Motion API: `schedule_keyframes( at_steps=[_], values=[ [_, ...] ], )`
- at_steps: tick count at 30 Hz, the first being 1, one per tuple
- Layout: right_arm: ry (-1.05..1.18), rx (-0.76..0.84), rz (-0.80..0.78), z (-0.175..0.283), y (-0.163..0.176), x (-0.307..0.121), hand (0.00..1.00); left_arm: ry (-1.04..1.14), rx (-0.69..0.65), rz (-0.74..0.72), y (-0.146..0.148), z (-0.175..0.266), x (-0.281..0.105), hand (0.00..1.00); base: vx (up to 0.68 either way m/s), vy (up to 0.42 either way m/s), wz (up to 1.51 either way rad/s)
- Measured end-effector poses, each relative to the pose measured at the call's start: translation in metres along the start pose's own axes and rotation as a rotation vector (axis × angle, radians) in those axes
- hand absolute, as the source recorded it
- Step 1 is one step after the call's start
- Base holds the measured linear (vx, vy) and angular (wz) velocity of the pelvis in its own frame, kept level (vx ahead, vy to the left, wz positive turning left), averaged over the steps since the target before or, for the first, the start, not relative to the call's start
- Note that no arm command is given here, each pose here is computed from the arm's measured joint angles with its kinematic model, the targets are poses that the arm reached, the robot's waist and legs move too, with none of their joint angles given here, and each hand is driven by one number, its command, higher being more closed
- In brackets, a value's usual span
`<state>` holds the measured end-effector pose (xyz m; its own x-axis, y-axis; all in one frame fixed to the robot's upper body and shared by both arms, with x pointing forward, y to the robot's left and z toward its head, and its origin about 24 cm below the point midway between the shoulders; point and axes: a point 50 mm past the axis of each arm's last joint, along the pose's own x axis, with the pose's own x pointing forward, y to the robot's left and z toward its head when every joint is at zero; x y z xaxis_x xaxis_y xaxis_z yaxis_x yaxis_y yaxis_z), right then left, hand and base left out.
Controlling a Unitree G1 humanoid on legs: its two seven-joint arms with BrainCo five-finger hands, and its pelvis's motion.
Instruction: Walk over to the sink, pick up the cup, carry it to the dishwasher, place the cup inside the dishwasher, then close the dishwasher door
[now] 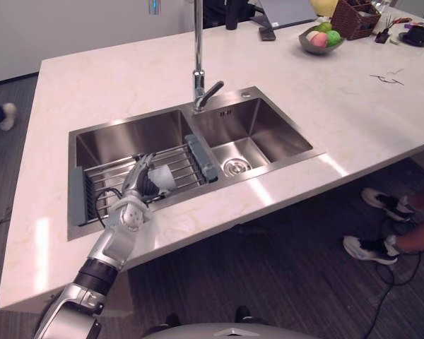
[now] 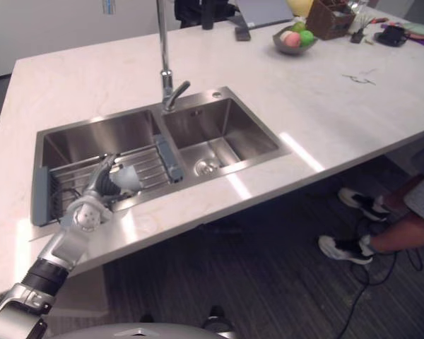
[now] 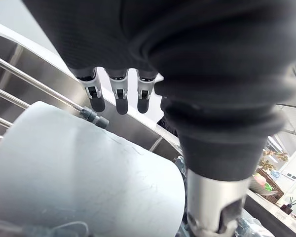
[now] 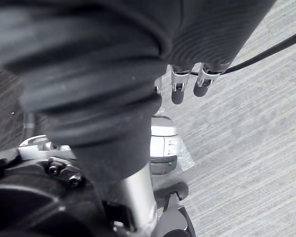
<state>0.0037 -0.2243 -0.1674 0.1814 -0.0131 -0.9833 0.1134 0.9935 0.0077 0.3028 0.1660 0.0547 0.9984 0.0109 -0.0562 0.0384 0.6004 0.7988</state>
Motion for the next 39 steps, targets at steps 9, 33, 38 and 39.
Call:
schedule_keyframes(
  at_steps=[9, 33, 38, 39],
  values=[
    [0.0, 0.002, 0.0, 0.0, 0.001, 0.0, 0.0, 0.078, 0.017, -0.005, -0.004, -0.012, 0.0, 0.0, 0.0, 0.0, 0.0],
    [0.009, 0.006, 0.005, -0.003, 0.002, 0.0, 0.0, 0.249, 0.179, -0.129, -0.006, -0.034, 0.012, 0.0, -0.01, -0.001, -0.02],
    [0.01, 0.004, 0.005, -0.003, 0.002, 0.0, 0.0, 0.284, 0.24, -0.182, -0.005, -0.038, 0.014, 0.0, 0.0, 0.0, 0.0],
    [0.01, 0.003, 0.004, -0.003, 0.002, 0.0, 0.0, 0.292, 0.247, -0.193, -0.005, -0.039, 0.014, 0.0, 0.0, 0.0, 0.0]
  ],
)
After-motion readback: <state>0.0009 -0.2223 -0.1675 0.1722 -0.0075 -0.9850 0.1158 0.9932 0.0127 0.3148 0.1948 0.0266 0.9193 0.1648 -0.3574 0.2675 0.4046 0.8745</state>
